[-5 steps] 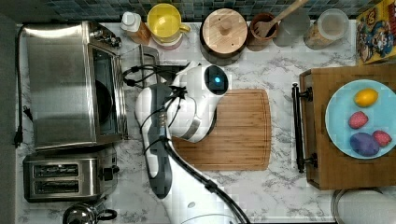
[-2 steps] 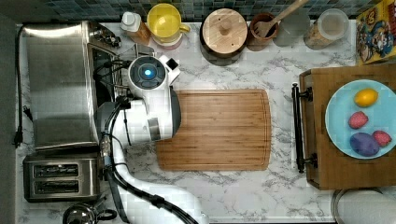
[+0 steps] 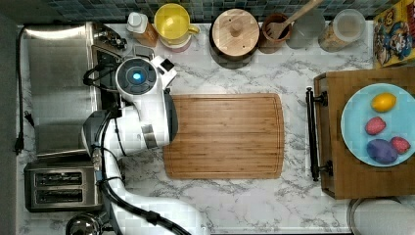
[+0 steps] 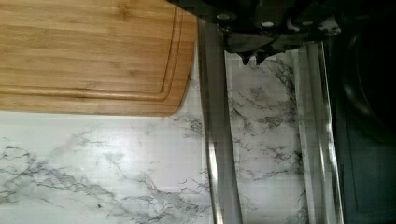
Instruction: Close the oven.
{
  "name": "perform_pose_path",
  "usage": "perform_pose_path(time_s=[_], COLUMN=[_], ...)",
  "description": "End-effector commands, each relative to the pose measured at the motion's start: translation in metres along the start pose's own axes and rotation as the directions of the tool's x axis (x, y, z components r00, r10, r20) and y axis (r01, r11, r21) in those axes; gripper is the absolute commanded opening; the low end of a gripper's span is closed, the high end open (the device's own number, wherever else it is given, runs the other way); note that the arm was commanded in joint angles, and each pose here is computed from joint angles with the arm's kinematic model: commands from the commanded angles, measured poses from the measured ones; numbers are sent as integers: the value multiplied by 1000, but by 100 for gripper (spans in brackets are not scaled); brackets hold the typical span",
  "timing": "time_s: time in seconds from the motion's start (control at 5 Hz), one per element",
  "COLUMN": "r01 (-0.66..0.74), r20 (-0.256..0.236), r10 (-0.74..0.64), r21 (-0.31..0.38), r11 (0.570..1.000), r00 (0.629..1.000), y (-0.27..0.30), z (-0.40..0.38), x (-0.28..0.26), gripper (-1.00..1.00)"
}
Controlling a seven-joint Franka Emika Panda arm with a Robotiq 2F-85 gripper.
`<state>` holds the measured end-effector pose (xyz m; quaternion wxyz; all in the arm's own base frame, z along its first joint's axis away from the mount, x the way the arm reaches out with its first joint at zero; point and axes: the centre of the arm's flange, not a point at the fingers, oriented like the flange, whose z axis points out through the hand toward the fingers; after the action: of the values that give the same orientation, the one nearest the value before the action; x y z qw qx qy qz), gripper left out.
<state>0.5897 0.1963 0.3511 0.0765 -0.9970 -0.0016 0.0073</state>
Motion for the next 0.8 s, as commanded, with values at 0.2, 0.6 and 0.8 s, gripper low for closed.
perform_pose_path(time_s=[0.2, 0.6, 0.8], r01=[149, 101, 41], r20=[-228, -329, -410], r10=[-136, -135, -95], r21=[41, -117, -139], r11=[988, 988, 989], r00=[964, 935, 907], y=[-178, -213, -225], z=[-105, -127, -151], x=[-28, -36, -48], gripper=[-100, -100, -100])
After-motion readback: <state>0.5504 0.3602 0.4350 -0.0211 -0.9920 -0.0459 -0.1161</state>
